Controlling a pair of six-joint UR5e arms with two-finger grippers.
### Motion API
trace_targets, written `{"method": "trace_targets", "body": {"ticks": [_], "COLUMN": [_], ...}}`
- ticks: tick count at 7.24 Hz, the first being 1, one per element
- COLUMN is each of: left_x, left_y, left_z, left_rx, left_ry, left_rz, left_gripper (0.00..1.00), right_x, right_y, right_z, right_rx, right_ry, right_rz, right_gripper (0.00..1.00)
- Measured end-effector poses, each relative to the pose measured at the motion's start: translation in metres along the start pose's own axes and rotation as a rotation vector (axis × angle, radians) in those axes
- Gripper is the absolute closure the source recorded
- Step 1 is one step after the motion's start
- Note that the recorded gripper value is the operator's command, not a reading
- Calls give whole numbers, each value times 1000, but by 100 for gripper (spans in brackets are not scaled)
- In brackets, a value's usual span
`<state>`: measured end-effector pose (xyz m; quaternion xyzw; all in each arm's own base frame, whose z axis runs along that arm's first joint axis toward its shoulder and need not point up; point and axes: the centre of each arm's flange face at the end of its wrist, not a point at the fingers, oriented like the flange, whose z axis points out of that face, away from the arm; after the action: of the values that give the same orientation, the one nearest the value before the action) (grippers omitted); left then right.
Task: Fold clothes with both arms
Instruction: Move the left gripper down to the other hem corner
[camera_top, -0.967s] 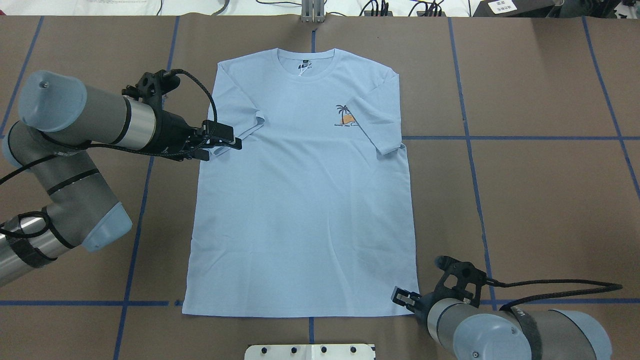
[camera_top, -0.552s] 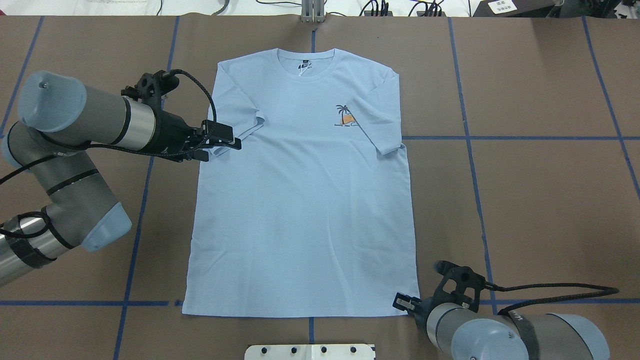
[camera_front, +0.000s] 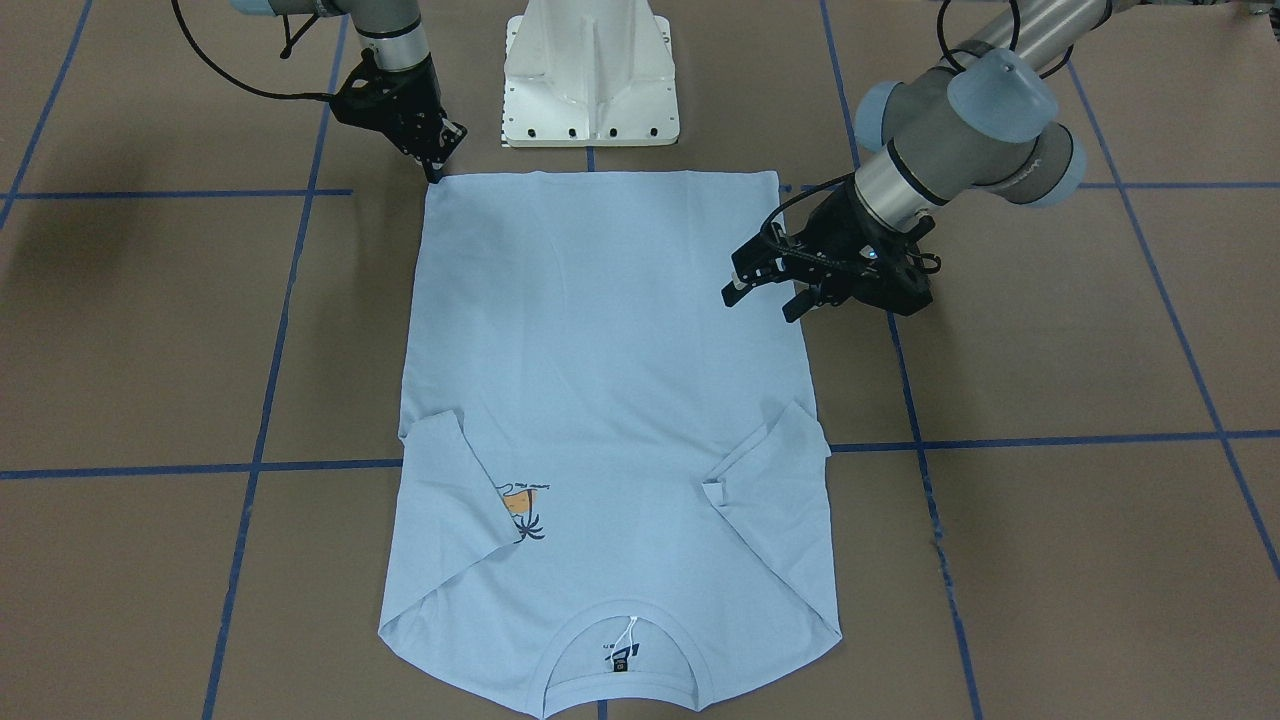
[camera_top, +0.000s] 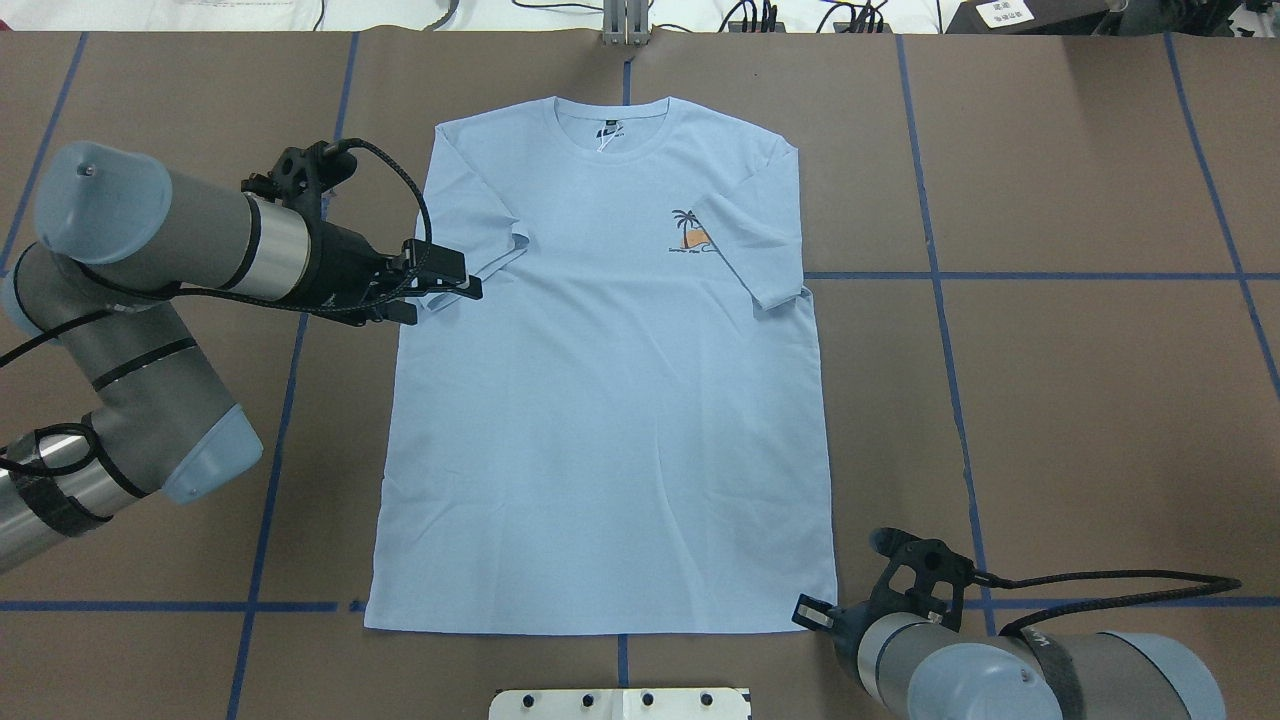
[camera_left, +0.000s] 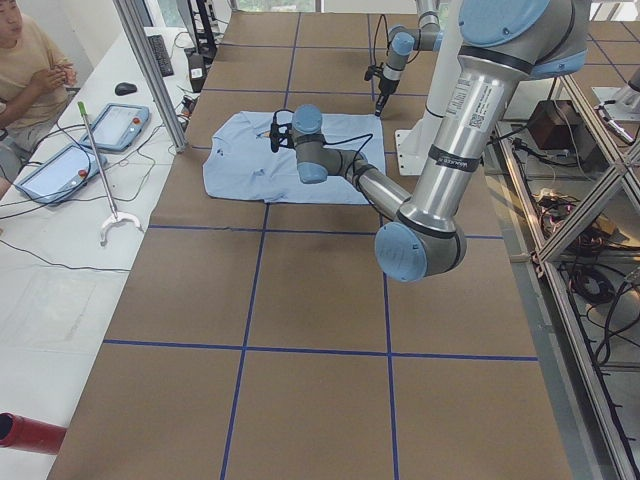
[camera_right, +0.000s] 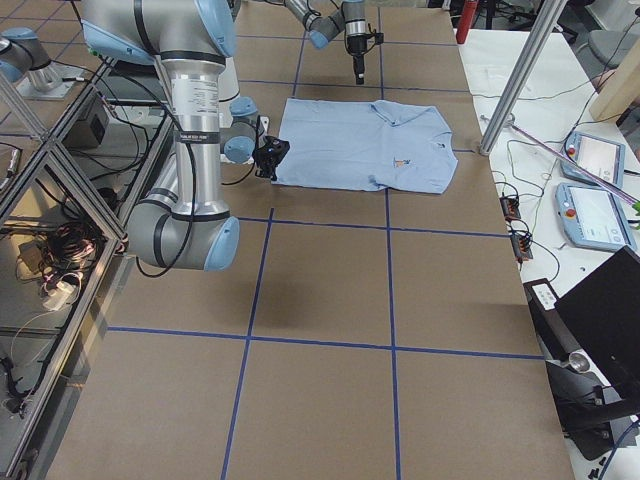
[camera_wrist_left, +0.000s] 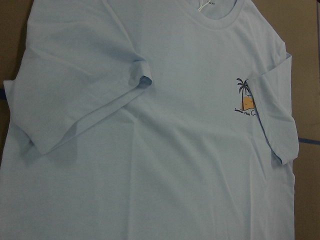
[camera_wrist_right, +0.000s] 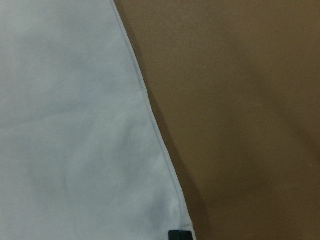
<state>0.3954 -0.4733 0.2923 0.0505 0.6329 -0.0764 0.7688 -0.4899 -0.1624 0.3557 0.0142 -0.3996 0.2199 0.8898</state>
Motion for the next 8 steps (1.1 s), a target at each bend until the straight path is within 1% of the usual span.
{"method": "trace_targets", "body": {"ticks": [2, 3, 4, 5, 6, 7, 8], "left_x": [4, 2, 2, 5, 11, 10, 5], "left_y": [9, 28, 55, 83, 112, 141, 159], "left_z": [-4, -1, 5, 9, 18, 32, 43], "left_rx": [-9, -27, -41, -41, -43, -52, -66], "left_ry": [11, 8, -14, -54, -108, -183, -249], "left_rz": [-67, -112, -147, -166, -170, -165, -153], "left_gripper": [1, 1, 4, 8, 9, 3, 2], "right_x": [1, 0, 2, 5, 9, 10, 10], "right_y": [3, 2, 0, -2, -4, -4, -5], "right_z": [-4, -8, -12, -15, -16, -17, -18], "right_rx": [-8, -11, -12, -11, -9, -9, -9], "right_ry": [-4, -11, -14, -12, -9, -9, -10], "right_rz": [-6, -6, -5, -6, -7, -7, -6], "right_gripper": [100, 100, 100, 100, 100, 100, 100]}}
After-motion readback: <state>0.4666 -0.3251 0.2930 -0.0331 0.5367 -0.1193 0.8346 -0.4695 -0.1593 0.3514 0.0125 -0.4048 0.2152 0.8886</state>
